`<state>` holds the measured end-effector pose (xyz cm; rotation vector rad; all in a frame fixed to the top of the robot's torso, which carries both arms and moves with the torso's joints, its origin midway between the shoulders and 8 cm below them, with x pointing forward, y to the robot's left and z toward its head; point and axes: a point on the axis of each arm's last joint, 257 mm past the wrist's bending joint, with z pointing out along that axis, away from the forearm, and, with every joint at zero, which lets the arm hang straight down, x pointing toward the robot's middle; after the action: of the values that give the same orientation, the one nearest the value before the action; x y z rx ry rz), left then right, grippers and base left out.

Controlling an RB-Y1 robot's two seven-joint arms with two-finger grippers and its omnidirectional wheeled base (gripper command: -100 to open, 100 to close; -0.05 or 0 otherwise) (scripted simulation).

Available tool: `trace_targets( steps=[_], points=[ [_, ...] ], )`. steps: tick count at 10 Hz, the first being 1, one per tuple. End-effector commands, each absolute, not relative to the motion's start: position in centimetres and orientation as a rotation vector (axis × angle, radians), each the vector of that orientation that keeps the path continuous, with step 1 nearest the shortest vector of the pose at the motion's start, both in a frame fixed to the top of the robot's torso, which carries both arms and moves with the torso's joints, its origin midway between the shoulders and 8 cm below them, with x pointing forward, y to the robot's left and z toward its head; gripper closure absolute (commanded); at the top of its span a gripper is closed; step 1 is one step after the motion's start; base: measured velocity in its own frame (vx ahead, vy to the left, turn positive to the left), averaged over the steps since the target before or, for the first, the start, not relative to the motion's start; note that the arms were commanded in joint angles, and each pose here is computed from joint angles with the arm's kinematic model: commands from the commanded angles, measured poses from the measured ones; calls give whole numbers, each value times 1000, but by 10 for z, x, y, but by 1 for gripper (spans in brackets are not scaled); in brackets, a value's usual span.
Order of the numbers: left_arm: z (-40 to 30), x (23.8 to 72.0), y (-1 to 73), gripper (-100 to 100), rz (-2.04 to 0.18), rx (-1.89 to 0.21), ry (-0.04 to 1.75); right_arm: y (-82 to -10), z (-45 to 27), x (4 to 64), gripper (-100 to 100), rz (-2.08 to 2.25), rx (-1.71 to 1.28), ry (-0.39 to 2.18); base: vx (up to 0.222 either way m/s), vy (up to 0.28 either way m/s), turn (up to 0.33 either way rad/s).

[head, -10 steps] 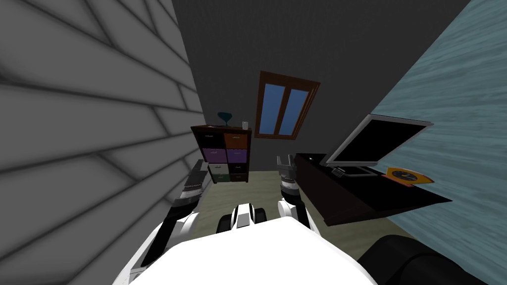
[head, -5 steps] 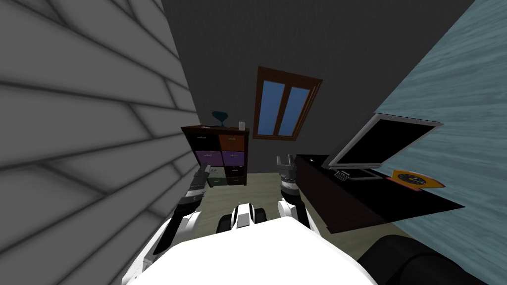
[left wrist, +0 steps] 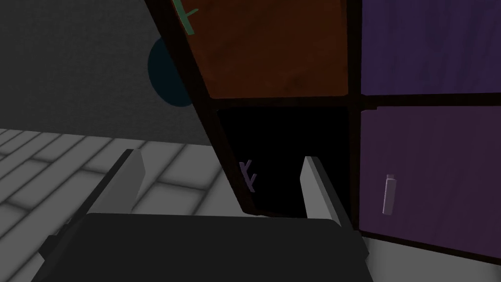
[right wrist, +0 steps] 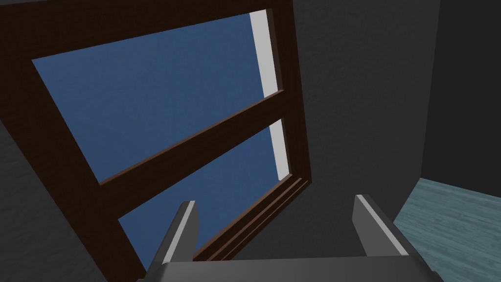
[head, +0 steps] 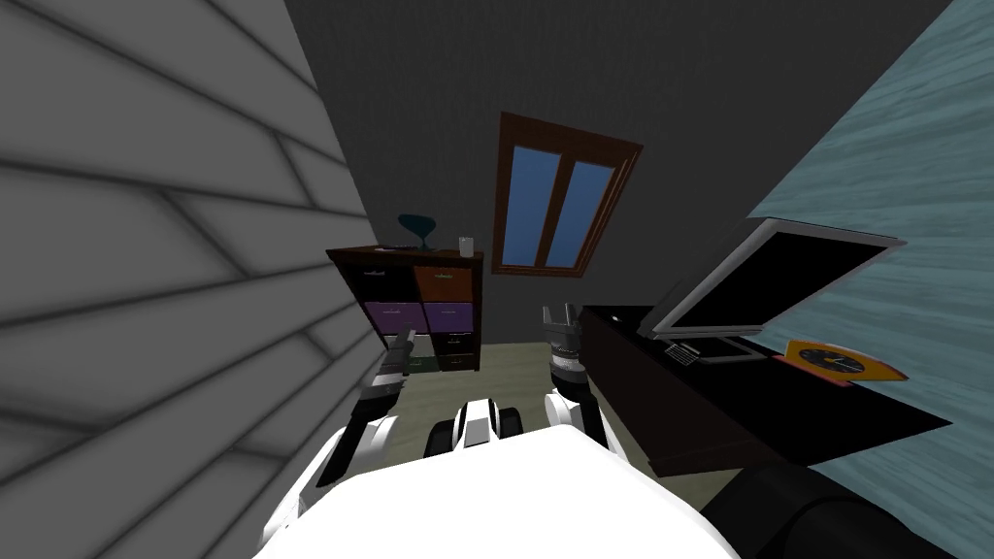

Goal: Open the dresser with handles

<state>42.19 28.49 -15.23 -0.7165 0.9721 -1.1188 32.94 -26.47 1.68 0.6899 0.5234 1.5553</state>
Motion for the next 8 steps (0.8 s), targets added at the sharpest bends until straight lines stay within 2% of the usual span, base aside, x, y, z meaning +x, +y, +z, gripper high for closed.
trace_targets(
  steps=[1,8],
  points=[
    [-175,428,286,-100,-1102,-745,1002,-265,17,329,0,1555,690,523,94,-55,-13],
    [-229,439,289,-100,-1060,-813,1082,-265,17,329,0,1555,690,523,90,-53,-10]
  ],
)
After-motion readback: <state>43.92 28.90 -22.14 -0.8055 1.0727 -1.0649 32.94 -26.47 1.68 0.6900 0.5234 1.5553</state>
